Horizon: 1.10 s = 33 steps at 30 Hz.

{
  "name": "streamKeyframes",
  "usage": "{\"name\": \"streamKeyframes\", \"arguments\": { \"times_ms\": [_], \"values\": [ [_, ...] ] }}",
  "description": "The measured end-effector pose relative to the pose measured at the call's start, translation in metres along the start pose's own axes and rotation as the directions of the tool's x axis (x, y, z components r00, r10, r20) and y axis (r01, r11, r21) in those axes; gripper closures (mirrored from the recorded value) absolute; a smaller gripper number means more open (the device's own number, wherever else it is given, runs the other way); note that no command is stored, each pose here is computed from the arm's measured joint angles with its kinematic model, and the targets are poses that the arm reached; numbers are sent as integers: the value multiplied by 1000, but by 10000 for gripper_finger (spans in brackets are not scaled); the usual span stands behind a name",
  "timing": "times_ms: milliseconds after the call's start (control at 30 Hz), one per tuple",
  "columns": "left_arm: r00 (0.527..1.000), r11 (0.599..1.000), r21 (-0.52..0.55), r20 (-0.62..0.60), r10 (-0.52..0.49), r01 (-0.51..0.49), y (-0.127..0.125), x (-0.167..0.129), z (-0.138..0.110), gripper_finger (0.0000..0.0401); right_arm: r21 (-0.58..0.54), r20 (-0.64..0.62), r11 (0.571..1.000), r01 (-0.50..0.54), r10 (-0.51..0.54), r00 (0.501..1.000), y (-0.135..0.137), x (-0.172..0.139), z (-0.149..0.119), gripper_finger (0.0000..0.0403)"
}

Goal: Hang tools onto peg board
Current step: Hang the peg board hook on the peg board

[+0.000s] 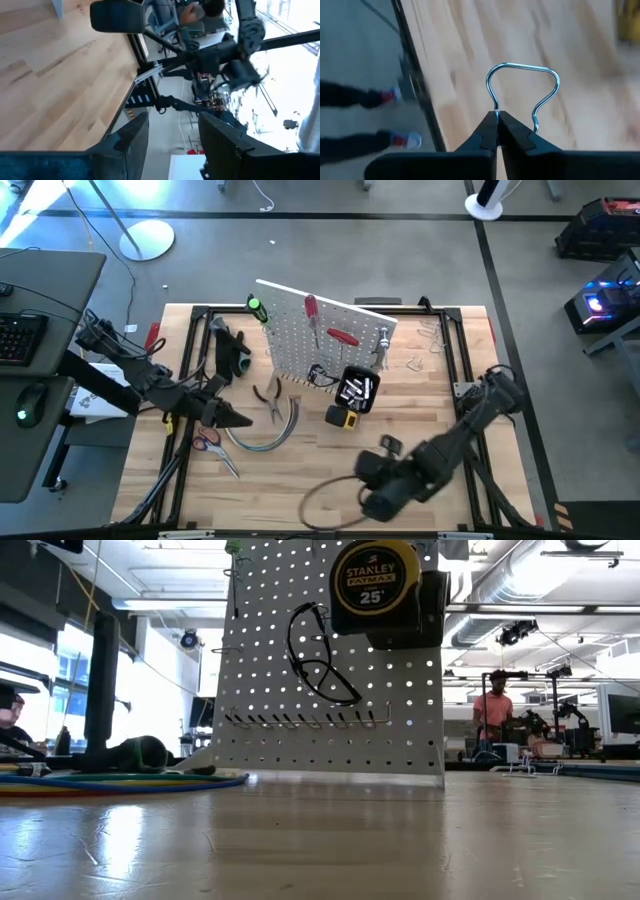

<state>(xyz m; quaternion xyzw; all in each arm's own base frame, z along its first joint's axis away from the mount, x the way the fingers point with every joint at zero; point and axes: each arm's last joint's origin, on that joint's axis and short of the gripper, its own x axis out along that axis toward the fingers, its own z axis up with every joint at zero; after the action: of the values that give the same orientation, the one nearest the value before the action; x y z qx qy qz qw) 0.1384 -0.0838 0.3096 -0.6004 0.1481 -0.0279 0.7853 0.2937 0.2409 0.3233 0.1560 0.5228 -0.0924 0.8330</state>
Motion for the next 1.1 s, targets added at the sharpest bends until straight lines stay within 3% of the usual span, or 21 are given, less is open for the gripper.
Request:
{"name": "streamKeyframes", "arguments": {
  "times_ms": [167, 367, 467, 600, 767, 967, 1100],
  "values": [
    [1000, 1000, 13, 21, 23, -23, 1, 3, -5, 225, -34, 148, 999, 2, 4, 989, 7, 6, 57, 402],
    [999, 998, -59, -30, 25, -27, 2, 13, -12, 215, -35, 244, 999, 7, 2, 970, 21, 44, 103, 402],
    [996, 993, -120, -89, -5, -6, 0, 20, -17, 215, 29, 295, 999, -40, 30, 955, 21, 60, 110, 403],
    [996, 971, -240, -88, -14, -7, 0, 36, -26, 214, 61, 343, 998, -25, 2, 939, 20, 59, 116, 403],
    [994, 941, -328, -93, 59, -86, 13, 65, -41, 214, -1, 337, 1000, -12, 12, 942, 19, 61, 118, 403],
    [1000, 935, -354, -23, -16, 7, 13, 89, -44, 214, -44, 318, 999, -10, 24, 948, 19, 62, 117, 403],
    [1000, 918, -395, -23, 14, -22, 22, 102, -50, 215, -71, 326, 997, -4, 27, 945, 17, 63, 121, 403]
  ]
}}
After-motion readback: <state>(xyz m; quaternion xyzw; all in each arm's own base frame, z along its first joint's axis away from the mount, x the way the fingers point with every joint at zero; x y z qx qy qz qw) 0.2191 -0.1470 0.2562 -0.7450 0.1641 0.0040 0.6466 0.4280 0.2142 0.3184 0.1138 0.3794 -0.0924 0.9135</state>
